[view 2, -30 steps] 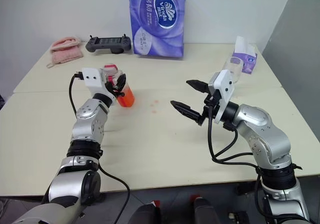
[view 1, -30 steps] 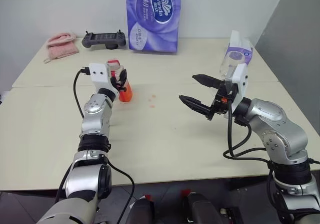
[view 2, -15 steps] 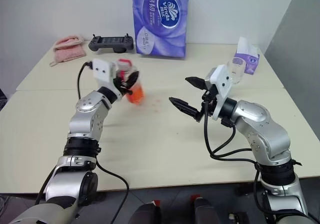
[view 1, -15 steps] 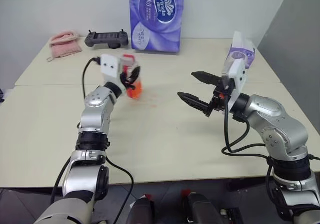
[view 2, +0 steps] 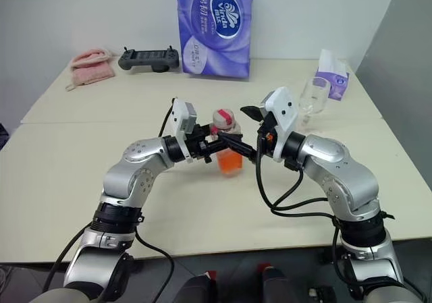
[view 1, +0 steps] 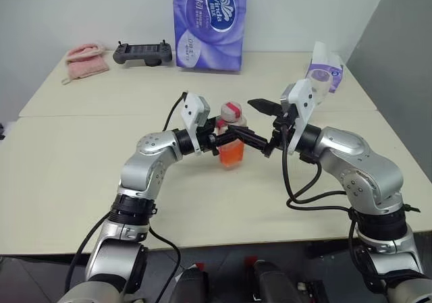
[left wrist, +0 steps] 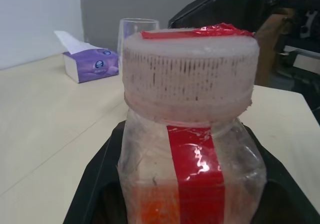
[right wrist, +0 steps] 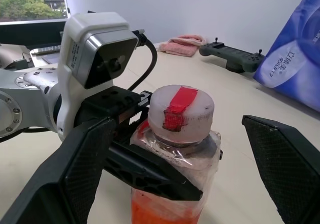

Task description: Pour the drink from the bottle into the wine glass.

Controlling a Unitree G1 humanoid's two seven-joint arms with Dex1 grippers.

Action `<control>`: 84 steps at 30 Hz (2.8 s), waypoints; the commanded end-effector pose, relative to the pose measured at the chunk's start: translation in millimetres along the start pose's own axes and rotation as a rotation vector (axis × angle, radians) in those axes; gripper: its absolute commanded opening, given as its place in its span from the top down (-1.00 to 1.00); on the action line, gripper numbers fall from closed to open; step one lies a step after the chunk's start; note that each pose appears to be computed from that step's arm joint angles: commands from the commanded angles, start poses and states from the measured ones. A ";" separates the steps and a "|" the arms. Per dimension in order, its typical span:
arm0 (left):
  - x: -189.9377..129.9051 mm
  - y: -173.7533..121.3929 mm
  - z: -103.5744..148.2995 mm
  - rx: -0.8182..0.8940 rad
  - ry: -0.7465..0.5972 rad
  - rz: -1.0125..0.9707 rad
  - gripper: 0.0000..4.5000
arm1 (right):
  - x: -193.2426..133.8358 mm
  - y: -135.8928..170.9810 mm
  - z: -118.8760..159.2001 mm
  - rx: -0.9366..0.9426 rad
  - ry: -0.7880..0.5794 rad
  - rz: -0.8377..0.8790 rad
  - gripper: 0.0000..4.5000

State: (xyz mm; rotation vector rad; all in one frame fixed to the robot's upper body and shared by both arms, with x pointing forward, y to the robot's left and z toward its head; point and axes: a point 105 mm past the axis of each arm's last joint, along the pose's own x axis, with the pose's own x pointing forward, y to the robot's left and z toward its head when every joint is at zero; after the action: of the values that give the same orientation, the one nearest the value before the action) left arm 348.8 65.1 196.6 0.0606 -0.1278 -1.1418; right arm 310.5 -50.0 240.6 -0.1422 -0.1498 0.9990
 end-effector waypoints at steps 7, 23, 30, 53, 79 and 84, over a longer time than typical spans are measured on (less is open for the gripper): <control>6.8 -22.8 14.5 0.081 -0.024 -0.142 0.14 | 3.7 3.2 15.0 0.031 -0.070 -0.021 -1.00; 7.6 -21.5 13.1 0.092 -0.025 -0.139 0.14 | 3.1 4.9 10.3 0.062 -0.054 0.012 0.18; 7.9 -35.4 26.9 0.107 -0.078 -0.209 0.14 | -2.8 11.0 16.5 0.004 -0.048 0.162 0.18; -6.3 -36.5 22.0 0.058 -0.066 -0.212 0.14 | -36.5 19.6 34.0 -0.052 -0.027 0.058 -0.99; 10.9 -43.0 29.7 0.059 -0.113 -0.242 0.14 | -11.5 23.6 30.3 -0.048 -0.048 0.045 0.21; 9.1 -64.2 40.8 0.054 -0.127 -0.386 0.14 | -21.7 18.4 24.2 -0.095 -0.014 0.340 0.21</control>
State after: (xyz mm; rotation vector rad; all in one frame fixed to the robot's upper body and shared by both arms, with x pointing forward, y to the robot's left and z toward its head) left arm 308.2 39.1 207.5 0.0497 -0.1703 -1.4238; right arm 285.2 -58.5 260.3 -0.1958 -0.1756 1.2227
